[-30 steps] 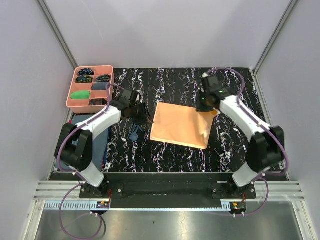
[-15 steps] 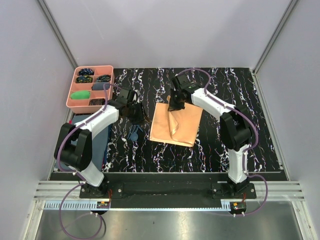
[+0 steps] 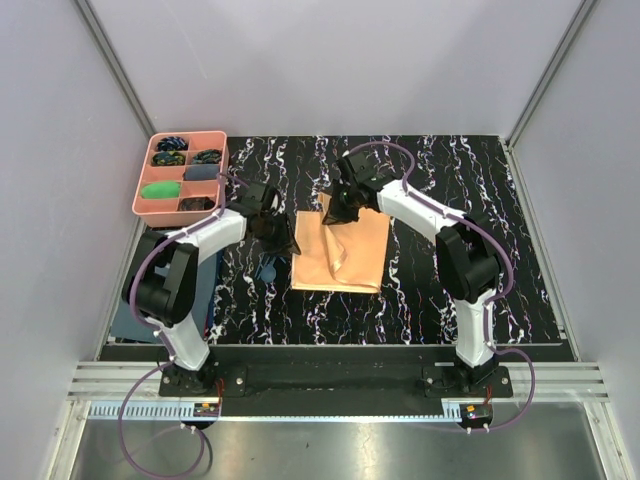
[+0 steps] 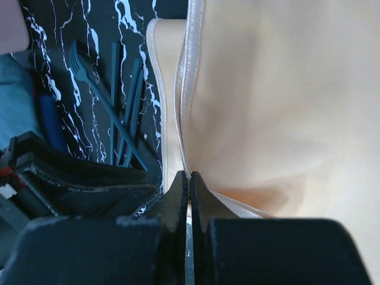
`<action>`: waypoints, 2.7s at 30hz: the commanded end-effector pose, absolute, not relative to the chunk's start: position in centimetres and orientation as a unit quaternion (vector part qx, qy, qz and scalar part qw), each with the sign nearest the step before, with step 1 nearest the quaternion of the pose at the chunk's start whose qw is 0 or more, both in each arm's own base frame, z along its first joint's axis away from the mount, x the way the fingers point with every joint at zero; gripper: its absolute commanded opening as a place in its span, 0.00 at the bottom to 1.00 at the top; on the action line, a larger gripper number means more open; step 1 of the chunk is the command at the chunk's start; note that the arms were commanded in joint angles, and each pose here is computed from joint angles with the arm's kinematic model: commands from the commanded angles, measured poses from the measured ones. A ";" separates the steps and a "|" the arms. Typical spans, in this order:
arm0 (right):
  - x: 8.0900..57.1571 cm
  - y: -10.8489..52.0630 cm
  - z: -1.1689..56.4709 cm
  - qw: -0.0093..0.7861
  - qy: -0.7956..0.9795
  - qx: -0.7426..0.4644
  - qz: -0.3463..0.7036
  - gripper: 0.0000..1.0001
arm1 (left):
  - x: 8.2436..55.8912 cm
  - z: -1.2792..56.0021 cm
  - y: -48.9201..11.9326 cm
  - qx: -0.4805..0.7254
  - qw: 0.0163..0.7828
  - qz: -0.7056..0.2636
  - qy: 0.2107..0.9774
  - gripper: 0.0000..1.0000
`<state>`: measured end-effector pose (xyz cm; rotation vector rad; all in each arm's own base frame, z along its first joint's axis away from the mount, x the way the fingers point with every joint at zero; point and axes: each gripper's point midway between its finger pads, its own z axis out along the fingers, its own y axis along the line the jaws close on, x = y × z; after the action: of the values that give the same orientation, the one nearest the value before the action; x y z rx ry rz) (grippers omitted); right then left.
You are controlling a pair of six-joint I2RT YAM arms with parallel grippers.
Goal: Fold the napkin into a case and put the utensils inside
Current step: Fold the rectangle-folded napkin at the center of the board.
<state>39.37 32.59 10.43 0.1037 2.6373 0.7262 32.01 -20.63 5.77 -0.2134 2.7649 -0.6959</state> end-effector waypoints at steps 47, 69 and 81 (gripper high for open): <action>36.6 38.6 8.4 0.135 0.915 0.056 0.377 0.00 | 29.9 5.7 -19.9 -0.081 0.160 -0.210 0.961 0.33; 35.7 39.1 8.4 0.121 0.905 0.033 0.406 0.30 | 34.9 7.0 -20.7 -0.121 0.147 -0.286 0.939 0.47; 32.9 32.5 10.6 0.157 0.913 0.031 0.375 0.57 | 33.1 8.7 -19.1 -0.111 0.185 -0.275 0.937 0.53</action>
<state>33.44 34.78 7.85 0.1204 2.6861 1.0914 32.82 -19.31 5.88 -0.3609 2.7417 -0.7448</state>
